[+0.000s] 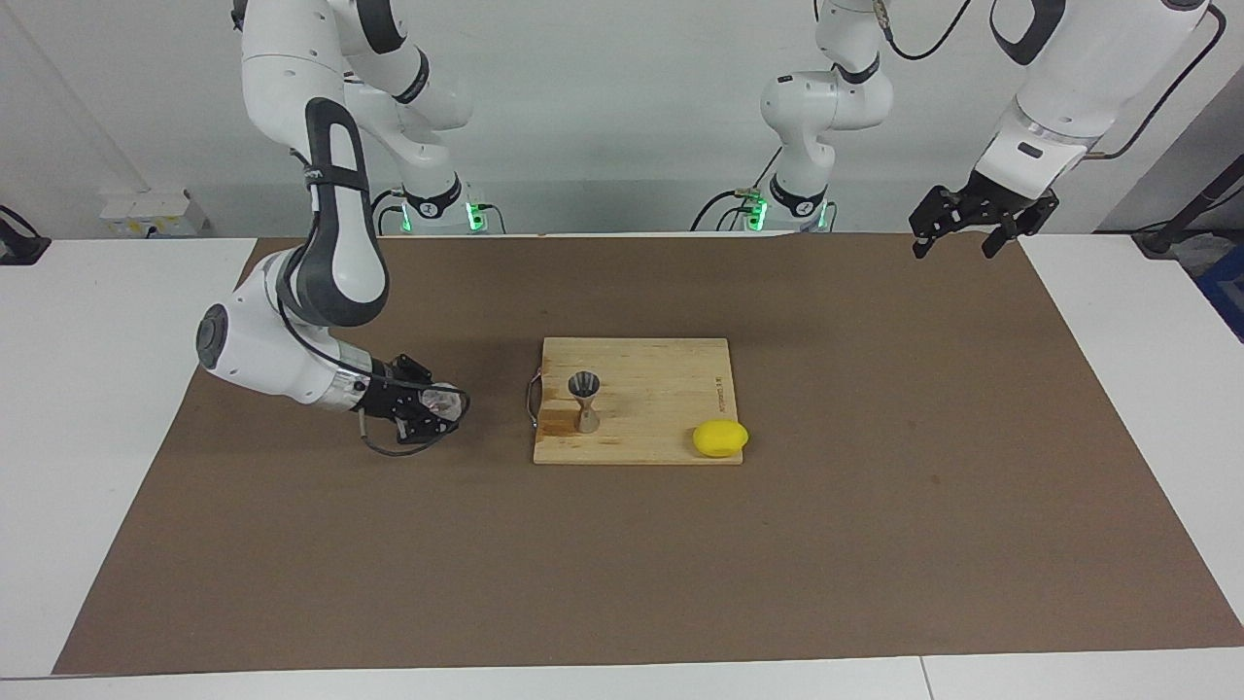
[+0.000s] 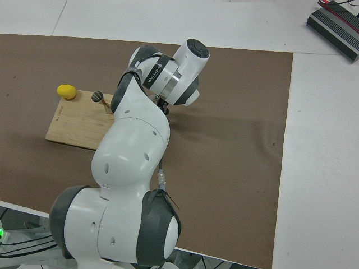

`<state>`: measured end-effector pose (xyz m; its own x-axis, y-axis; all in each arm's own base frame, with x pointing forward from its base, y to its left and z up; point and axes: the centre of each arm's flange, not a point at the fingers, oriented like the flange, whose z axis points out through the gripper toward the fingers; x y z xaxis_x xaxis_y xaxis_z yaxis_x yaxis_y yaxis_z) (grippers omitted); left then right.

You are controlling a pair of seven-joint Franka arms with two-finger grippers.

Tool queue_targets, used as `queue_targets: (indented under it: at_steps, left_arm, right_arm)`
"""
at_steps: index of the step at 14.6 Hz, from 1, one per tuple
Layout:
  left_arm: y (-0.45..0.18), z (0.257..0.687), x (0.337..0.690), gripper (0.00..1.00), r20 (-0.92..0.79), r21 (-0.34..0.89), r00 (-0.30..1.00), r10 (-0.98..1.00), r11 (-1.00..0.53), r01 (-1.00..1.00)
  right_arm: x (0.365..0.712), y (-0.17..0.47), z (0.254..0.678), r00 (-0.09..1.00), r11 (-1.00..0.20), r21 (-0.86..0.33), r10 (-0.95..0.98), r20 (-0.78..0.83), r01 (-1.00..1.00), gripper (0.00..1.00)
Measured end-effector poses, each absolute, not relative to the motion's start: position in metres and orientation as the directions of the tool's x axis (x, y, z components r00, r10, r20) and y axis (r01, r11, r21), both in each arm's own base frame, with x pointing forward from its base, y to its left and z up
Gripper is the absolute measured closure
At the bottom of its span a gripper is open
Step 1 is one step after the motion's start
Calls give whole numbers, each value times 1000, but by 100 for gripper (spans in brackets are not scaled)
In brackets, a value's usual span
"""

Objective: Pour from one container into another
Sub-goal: 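Carry the glass cup back and lower it onto the table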

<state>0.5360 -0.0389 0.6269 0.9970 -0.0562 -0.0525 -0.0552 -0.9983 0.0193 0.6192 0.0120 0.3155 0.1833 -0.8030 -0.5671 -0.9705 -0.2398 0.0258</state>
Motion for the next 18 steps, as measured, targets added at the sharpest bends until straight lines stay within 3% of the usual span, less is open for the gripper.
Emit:
queue_targets:
  at_steps: [7,14,16,18]
  left_arm:
    - [-39,627,536,0,-53,19,997,-56,-998,-55]
    - [-39,627,536,0,-53,19,997,-56,-998,-55]
    - [-39,627,536,0,-53,19,997,-56,-998,-55]
    - [-39,627,536,0,-53,19,997,-56,-998,-55]
  right_arm:
    - [589,-68,274,206,-249,-17,-758,-618,-968,50]
    - [576,-90,256,161,-193,-12,-782,-603,-981,50]
    - [574,-97,254,149,-174,-16,-790,-594,-985,36]
    - [572,-105,253,137,-157,-17,-795,-591,-987,13]
